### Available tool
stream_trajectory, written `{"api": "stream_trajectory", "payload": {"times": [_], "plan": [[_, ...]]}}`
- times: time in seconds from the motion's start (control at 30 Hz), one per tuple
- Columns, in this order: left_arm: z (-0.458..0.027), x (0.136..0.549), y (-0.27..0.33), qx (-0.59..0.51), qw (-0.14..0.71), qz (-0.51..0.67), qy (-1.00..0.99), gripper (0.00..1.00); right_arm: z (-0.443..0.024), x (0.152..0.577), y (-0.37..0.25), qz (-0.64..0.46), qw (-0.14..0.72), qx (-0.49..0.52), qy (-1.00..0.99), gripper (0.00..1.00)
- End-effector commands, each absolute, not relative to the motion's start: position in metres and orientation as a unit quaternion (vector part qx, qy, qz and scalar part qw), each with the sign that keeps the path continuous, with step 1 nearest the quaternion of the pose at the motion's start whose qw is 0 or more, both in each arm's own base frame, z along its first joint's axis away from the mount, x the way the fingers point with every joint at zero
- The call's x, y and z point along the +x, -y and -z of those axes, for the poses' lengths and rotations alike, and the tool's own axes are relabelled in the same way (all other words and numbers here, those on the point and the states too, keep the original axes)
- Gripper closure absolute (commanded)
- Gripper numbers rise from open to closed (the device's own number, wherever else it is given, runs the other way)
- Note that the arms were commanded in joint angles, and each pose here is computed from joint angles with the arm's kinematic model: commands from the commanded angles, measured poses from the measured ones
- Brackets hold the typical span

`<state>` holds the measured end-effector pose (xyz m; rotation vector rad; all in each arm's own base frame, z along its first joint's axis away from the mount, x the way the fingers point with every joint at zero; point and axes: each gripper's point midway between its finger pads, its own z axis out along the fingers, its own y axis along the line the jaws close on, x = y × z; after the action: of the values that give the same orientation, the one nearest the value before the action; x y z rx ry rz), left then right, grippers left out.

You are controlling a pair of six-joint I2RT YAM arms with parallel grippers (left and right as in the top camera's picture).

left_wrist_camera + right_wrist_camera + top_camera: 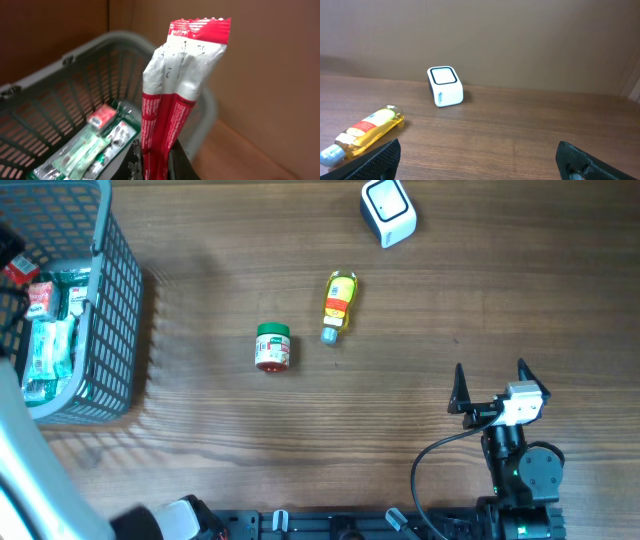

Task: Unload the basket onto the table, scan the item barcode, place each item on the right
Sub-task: 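Raise the red tube out and carry it beside the yellow bottle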

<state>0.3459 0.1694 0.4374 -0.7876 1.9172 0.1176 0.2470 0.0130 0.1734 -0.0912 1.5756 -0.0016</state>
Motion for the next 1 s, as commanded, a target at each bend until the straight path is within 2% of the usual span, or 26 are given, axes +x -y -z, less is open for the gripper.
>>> {"api": "stream_trajectory", "payload": {"times": [0.0,0.2,0.33,0.43,0.57,0.83,0.97], "plan": [[-0.451,0.341,-0.117,-0.282,0.519,-0.011,-0.807,0.96,-0.175,0.247,-0.009,0.015,0.708,-0.039,-0.705,0.0],[-0.41,0.374,-0.015,-0.177,0.456,0.04,-0.872,0.96,-0.175,0.247,-0.009,0.015,0.708,-0.039,-0.705,0.0],[-0.356,0.407,0.049,-0.115,0.388,0.045,-0.913,0.96,-0.175,0.247,-0.009,0.015,0.708,-0.039,-0.705,0.0],[-0.288,0.431,0.109,-0.074,0.31,0.048,-0.947,0.96,-0.175,0.247,-0.009,0.015,0.708,-0.039,-0.705,0.0],[-0.226,0.44,0.155,-0.042,0.237,0.062,-0.969,0.96,-0.175,0.247,-0.009,0.015,0.708,-0.039,-0.705,0.0],[-0.116,0.441,0.193,-0.031,0.11,0.066,-0.991,0.96,-0.175,0.247,-0.009,0.015,0.708,-0.039,-0.705,0.0],[-0.097,0.438,0.199,-0.03,0.085,0.071,-0.993,0.96,-0.175,0.247,-0.009,0.015,0.708,-0.039,-0.705,0.0]]}}
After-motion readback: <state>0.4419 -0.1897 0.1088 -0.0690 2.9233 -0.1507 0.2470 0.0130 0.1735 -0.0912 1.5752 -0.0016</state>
